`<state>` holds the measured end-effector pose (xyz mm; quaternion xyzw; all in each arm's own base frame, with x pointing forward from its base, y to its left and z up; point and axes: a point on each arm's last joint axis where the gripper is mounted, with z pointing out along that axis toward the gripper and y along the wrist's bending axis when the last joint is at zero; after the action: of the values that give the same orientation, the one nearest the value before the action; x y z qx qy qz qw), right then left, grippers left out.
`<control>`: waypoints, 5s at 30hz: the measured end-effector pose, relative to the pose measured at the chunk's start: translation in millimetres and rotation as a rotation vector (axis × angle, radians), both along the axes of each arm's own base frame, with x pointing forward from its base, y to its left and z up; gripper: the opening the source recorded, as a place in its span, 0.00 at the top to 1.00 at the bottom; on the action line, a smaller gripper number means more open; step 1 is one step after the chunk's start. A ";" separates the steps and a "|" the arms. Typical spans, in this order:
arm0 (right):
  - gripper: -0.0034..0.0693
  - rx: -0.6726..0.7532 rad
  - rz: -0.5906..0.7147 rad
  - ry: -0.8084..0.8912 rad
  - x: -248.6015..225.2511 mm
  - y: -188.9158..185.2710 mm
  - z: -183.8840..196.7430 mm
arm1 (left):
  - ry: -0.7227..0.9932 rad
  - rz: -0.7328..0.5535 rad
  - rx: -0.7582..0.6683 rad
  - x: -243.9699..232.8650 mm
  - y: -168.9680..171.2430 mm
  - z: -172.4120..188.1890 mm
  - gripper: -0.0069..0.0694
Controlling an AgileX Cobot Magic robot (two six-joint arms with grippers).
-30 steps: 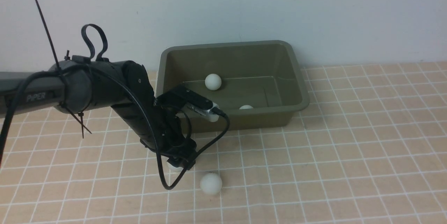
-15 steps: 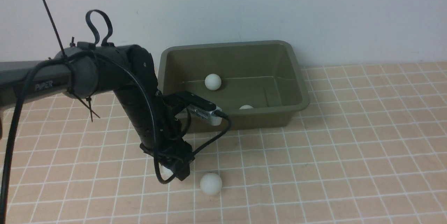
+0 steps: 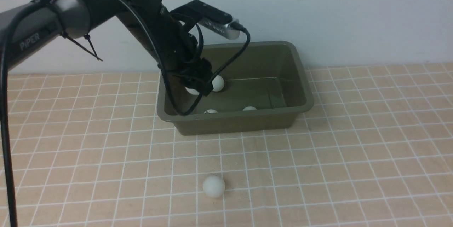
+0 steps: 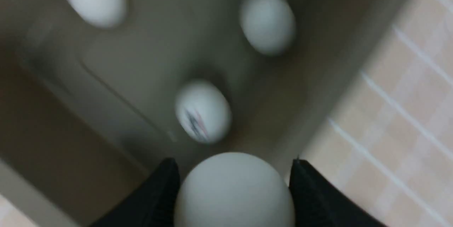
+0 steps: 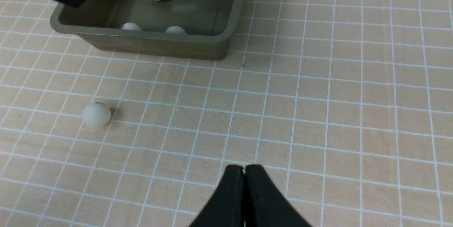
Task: Put the table tennis balls into the box on the light coffee tablecloth.
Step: 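Drop the ball into the bin, then reach for and grasp a ping pong ball on the table beside the basket, then drop the ball into the bin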
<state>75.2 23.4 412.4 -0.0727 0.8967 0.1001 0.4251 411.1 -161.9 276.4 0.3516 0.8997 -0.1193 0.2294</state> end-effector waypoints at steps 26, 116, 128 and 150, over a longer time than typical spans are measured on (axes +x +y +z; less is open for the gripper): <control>0.98 0.009 0.002 0.002 -0.2 0.7 0.1 | 0.016 0.000 -0.002 35.7 -12.6 -20.8 0.29; 0.98 0.015 0.016 0.002 -0.5 1.9 0.2 | 0.045 -0.250 0.080 -36.5 -63.4 16.9 0.50; 0.98 0.021 0.015 0.004 -0.6 2.2 0.2 | -0.167 0.033 -0.023 27.5 -68.7 -30.0 0.50; 0.98 -0.049 0.025 -0.010 0.8 -0.9 -1.6 | -0.152 0.052 0.034 31.3 -52.8 -7.7 0.49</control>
<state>76.0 22.6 410.8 -0.0948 0.8958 0.0831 0.4262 442.4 -214.8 268.7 0.3402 0.8905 -0.0711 0.2938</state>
